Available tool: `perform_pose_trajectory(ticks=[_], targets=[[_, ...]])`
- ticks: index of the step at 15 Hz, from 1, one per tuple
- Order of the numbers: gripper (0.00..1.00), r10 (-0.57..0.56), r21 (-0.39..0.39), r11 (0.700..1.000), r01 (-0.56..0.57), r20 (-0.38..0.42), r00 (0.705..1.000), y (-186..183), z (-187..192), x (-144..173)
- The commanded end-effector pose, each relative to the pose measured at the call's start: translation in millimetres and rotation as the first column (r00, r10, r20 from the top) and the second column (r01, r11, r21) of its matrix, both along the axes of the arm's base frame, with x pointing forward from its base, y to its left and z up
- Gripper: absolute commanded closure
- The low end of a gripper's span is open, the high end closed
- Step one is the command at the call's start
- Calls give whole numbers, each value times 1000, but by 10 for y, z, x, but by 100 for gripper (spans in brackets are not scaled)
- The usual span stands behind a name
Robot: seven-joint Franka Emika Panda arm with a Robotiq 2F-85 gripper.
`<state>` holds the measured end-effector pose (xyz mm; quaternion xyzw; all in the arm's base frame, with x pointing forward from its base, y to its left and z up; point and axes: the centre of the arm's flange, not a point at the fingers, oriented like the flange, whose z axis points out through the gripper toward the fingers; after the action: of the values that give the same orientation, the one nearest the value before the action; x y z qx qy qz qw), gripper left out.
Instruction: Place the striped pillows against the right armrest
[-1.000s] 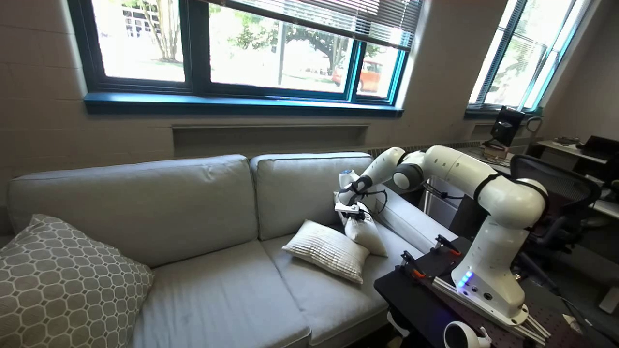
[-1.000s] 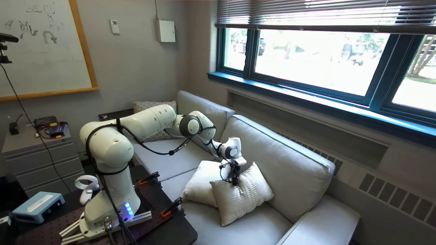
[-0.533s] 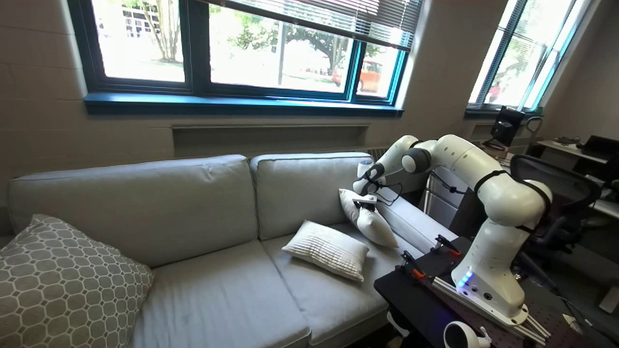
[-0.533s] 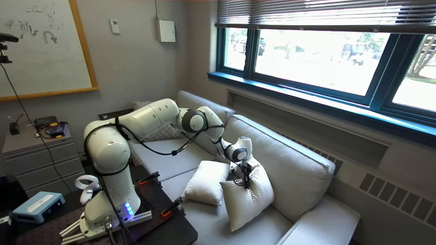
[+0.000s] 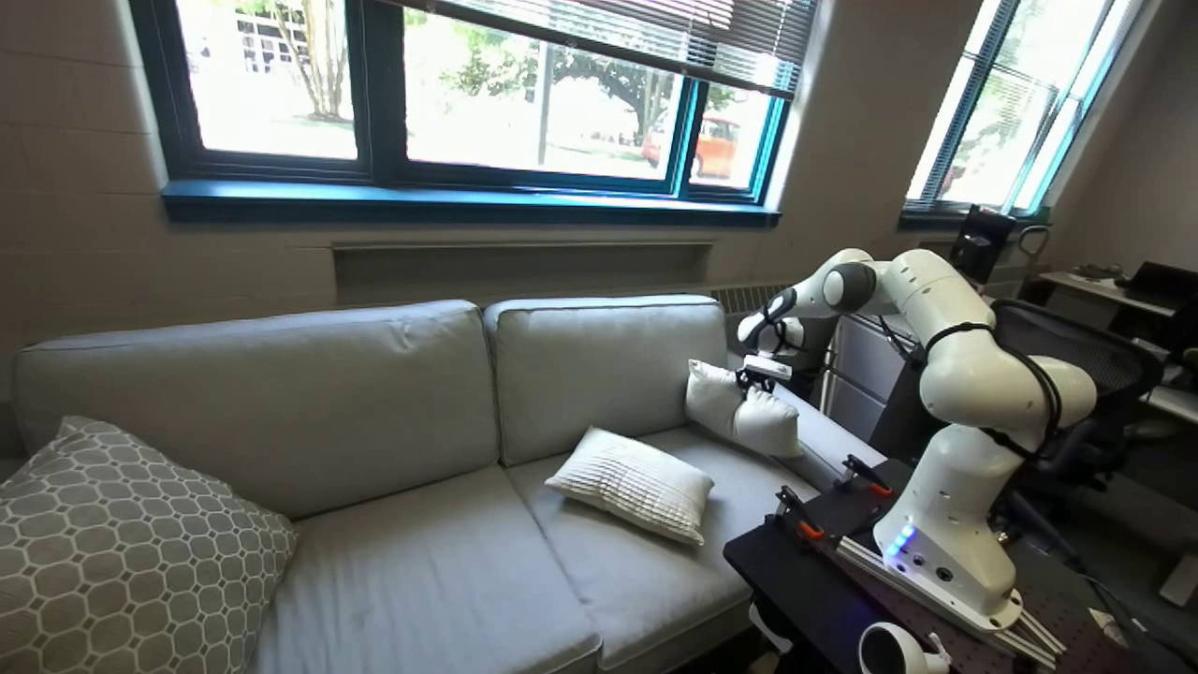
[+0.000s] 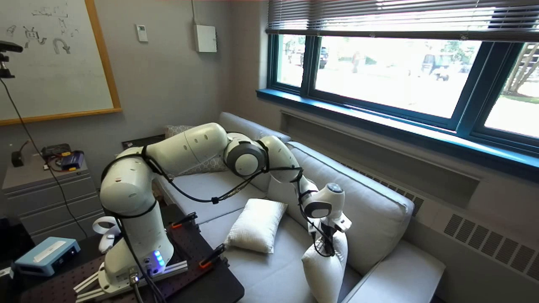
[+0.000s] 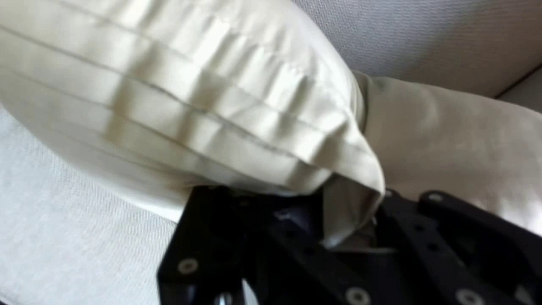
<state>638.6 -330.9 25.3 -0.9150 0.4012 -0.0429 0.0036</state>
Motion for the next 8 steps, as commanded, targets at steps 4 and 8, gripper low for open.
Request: perform_pose_trajectory(ticks=[4, 8], targets=[[96, -105, 358, 929, 95, 9, 994, -251, 53, -128], [97, -154, 545, 828, 132, -6, 988, 92, 17, -163]])
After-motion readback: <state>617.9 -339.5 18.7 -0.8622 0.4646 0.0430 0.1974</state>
